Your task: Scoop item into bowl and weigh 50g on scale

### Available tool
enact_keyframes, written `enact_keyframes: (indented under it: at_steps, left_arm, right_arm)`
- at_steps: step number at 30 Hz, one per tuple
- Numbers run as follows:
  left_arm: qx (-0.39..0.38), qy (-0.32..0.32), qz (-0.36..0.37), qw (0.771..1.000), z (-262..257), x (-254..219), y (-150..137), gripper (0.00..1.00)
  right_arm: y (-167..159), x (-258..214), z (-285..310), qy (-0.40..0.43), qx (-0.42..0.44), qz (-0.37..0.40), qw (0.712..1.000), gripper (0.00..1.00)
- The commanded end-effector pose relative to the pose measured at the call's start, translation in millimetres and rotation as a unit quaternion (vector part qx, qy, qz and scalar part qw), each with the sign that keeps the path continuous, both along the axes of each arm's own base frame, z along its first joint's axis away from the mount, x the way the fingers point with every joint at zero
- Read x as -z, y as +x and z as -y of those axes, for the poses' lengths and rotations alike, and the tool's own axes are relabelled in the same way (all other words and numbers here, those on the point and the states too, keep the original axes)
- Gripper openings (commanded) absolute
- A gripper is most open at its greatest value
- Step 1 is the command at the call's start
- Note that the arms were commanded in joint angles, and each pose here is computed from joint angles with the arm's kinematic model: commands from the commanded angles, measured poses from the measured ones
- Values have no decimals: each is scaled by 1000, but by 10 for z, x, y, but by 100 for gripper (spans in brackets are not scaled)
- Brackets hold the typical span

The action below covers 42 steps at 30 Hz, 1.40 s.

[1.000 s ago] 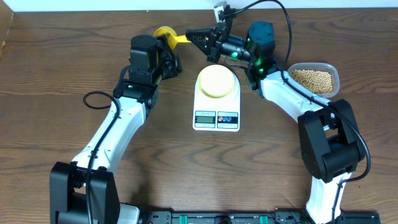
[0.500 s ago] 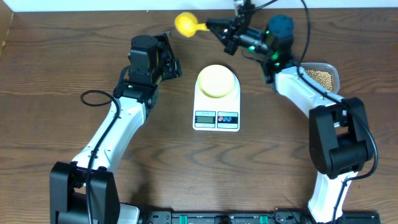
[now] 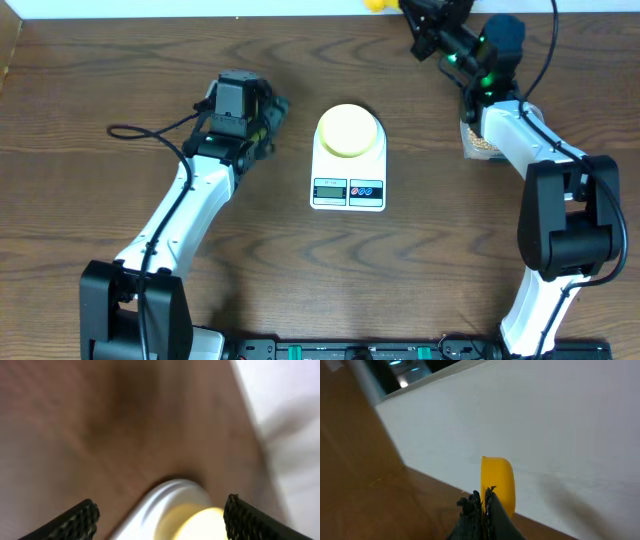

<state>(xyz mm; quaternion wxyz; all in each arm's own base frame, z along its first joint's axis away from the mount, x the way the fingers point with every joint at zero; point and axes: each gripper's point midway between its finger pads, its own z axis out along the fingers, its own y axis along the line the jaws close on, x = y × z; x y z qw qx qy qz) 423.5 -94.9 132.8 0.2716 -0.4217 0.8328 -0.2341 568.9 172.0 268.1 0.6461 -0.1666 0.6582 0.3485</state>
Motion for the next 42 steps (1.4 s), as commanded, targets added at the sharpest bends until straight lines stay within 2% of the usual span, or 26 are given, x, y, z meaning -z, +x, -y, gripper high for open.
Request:
enact_keyframes:
  at_steps: [1,8,17,22,26,33,39,42]
  left_arm:
    - [82,85,-15,993,-56,31,-134,82]
    - [155,140,-101,973,-143,293,-537,82]
    - [147,171,-156,962,-302,401,-764,82]
    - [236,193,-140,942,-180,402,-785,82]
    - [314,226,-118,915,28,392,-811,82]
    - [370,243,-78,893,446,345,-837,82]
    - [442,269,-57,854,706,346,-957,82]
    - [456,272,-54,846,776,348,-998,82]
  right_arm:
    - [93,-67,144,-12,33,21,999,1]
    - [136,-70,205,-27,56,34,998,1]
    - [136,-70,204,-32,56,38,997,1]
    - [135,-70,204,-32,56,38,997,1]
    - [135,-70,204,-32,56,38,997,1]
    - [138,-46,204,-33,56,33,997,1]
    - [139,-43,204,-41,57,38,997,1]
    - [141,-14,201,-42,56,32,997,1]
